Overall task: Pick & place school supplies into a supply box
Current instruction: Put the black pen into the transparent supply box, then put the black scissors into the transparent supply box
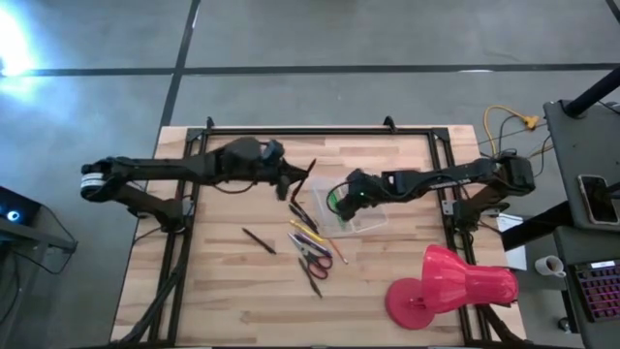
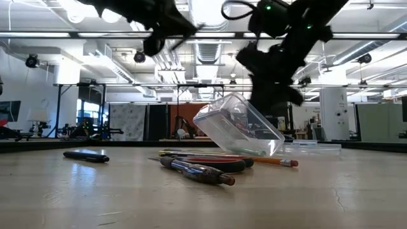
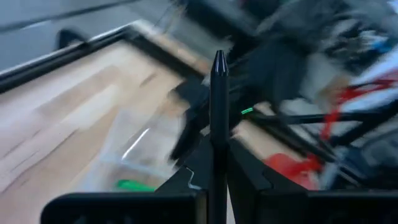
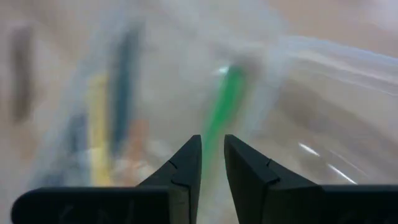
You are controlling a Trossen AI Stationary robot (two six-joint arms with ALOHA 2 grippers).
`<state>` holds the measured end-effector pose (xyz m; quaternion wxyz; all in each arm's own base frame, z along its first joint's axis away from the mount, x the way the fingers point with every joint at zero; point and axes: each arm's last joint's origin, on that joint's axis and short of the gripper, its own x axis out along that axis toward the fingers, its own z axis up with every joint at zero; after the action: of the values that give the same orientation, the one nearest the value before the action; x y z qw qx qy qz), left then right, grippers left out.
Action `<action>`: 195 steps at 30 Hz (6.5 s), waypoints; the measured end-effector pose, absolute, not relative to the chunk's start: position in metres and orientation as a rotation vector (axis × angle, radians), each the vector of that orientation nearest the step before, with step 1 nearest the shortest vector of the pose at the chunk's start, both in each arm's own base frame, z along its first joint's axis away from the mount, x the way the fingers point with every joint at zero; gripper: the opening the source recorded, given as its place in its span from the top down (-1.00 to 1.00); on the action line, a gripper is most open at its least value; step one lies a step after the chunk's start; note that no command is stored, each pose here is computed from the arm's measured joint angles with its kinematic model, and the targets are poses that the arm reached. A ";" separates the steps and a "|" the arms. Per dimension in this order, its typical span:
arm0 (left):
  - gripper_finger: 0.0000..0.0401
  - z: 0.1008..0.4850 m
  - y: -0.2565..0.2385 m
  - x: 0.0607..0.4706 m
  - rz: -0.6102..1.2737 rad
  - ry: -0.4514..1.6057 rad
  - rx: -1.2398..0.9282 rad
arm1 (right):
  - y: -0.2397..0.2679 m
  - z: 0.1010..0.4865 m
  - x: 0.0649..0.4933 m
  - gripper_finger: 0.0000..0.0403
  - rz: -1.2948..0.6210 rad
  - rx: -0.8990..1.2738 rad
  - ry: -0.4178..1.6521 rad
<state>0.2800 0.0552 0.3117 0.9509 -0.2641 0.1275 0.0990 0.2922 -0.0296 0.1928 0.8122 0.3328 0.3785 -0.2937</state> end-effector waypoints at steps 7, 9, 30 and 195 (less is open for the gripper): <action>0.95 0.298 0.077 0.324 0.251 0.323 -0.684 | -0.023 0.214 0.243 0.73 -1.010 0.708 0.726; 0.95 0.299 0.081 0.342 0.217 0.323 -0.690 | -0.022 0.215 0.228 0.73 -1.096 0.741 0.692; 0.95 0.314 0.079 0.353 0.154 0.569 -0.412 | -0.017 0.201 0.216 0.73 -1.053 0.735 0.719; 0.81 0.197 -0.030 0.166 0.151 0.656 -0.502 | 0.162 0.160 0.378 0.27 -0.320 0.415 0.953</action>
<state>0.1657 -0.0300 0.1968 0.9131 -0.2438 0.3185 0.0731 0.3781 0.1623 0.1600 0.8559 0.1974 0.4531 -0.1522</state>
